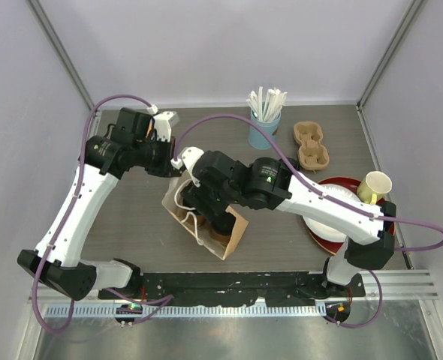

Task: Pack the takeout coffee

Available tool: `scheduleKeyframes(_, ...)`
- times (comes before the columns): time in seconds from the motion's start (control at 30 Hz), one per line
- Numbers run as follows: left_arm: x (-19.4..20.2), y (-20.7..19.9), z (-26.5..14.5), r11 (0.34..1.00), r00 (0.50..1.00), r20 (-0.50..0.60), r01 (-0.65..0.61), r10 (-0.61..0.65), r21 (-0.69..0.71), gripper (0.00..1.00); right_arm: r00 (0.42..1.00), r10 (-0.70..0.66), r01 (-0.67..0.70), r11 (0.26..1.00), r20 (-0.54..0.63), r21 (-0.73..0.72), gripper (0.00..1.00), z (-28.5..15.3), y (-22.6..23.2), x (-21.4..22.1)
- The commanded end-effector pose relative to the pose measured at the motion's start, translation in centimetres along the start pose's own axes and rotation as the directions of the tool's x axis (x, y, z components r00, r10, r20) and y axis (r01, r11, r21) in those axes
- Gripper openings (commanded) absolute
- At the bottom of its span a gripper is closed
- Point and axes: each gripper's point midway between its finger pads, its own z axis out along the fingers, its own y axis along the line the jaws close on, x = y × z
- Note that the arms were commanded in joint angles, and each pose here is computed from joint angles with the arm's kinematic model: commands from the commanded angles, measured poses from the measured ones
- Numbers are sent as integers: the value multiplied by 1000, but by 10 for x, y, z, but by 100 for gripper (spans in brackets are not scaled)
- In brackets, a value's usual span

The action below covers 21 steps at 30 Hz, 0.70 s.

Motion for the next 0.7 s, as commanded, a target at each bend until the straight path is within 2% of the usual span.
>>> scheduleKeyframes(0.0,-3,-1,1,1000,1000,25,-2,2,7,0,985,68,-58,996,158,-67,67,-37,4,-34)
scheduleKeyframes(0.2,6,2,11,1000,1000,-9,27,-27,7,0,957,175,-147,980,232,-133,71,-57,3,-55)
scheduleKeyframes(0.53,3,4,10,1000,1000,-10,18,-18,-4,0,861,326,-252,940,390,-229,75,-89,-21,-102)
scheduleKeyframes(0.6,-2,4,7,1000,1000,7,7,-7,-15,6,834,364,-289,929,416,-233,75,-94,-31,-109)
scheduleKeyframes(0.63,-4,5,6,1000,1000,15,1,-1,-19,16,793,409,-342,912,451,-225,75,-100,-50,-117)
scheduleKeyframes(0.67,-7,5,4,1000,1000,25,-8,8,-24,20,772,426,-370,905,471,-213,75,-102,-61,-120)
